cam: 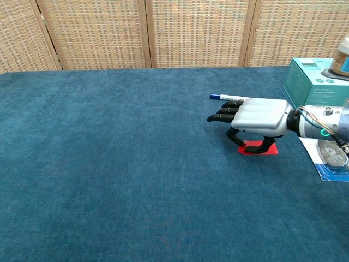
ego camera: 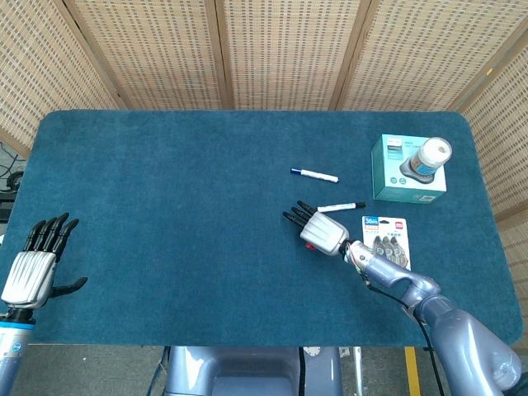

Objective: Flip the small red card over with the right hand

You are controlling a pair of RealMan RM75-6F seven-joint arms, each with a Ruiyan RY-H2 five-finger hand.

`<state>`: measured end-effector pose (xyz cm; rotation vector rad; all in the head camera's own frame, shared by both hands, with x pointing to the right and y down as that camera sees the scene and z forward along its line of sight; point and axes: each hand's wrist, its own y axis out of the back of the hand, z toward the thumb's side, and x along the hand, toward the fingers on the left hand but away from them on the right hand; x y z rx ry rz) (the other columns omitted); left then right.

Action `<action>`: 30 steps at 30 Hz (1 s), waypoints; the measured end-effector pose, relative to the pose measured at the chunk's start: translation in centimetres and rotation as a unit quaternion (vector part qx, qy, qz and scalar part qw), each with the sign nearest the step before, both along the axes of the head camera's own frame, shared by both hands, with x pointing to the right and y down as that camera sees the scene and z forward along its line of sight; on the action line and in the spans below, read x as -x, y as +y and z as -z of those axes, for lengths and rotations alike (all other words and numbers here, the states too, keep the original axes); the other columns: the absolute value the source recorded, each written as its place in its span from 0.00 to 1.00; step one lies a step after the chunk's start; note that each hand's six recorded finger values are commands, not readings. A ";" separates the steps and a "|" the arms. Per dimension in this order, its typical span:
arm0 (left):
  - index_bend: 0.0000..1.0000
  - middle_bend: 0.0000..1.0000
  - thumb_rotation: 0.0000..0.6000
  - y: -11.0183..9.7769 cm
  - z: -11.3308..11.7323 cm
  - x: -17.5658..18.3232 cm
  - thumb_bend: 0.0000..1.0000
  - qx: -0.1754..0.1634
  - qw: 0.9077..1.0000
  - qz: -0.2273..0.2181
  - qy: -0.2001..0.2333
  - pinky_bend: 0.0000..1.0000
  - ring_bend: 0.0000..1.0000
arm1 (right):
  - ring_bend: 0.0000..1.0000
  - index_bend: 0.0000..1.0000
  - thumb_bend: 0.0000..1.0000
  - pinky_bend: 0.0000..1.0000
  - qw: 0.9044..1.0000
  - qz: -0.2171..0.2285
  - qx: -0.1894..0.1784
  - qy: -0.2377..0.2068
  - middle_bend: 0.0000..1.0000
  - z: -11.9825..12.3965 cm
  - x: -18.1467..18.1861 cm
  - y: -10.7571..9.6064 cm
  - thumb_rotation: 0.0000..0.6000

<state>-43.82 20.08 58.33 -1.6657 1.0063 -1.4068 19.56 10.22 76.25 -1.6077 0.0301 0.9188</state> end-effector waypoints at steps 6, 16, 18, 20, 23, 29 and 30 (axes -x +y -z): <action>0.00 0.00 1.00 0.0 0.0 0.0 0.02 0.000 1.000 0.000 0.000 0.00 0.00 | 0.00 0.58 0.47 0.00 1.000 -0.003 0.002 0.000 0.00 -0.2 -0.1 0.1 1.00; 0.00 0.00 1.00 0.0 0.0 0.0 0.02 0.000 1.000 0.000 0.000 0.00 0.00 | 0.00 0.63 0.49 0.00 1.000 -0.005 -0.001 -0.004 0.01 -0.3 -0.2 0.1 1.00; 0.00 0.00 1.00 0.0 0.0 0.0 0.02 0.000 1.000 0.000 0.000 0.00 0.00 | 0.00 0.63 0.51 0.00 1.000 -0.005 -0.002 -0.005 0.01 -0.3 -0.2 0.1 1.00; 0.00 0.00 1.00 0.0 0.0 0.0 0.02 -0.001 1.000 0.000 0.000 0.00 0.00 | 0.00 0.64 0.55 0.00 1.000 -0.005 -0.002 -0.006 0.01 -0.3 -0.2 0.1 1.00; 0.00 0.00 1.00 0.0 0.0 0.0 0.02 -0.001 1.000 0.000 0.000 0.00 0.00 | 0.00 0.66 0.63 0.00 1.000 -0.005 -0.003 -0.007 0.01 -0.2 -0.3 0.0 1.00; 0.00 0.00 1.00 0.0 0.0 0.0 0.02 -0.001 1.000 -0.001 0.001 0.00 0.00 | 0.00 0.68 0.67 0.00 1.000 -0.004 -0.005 -0.006 0.01 -0.1 -0.4 -0.2 1.00; 0.00 0.00 1.00 0.0 0.0 0.0 0.02 -0.001 1.000 -0.001 0.001 0.00 0.00 | 0.00 0.68 0.68 0.00 1.000 -0.004 -0.006 -0.006 0.01 0.0 -0.4 -0.2 1.00</action>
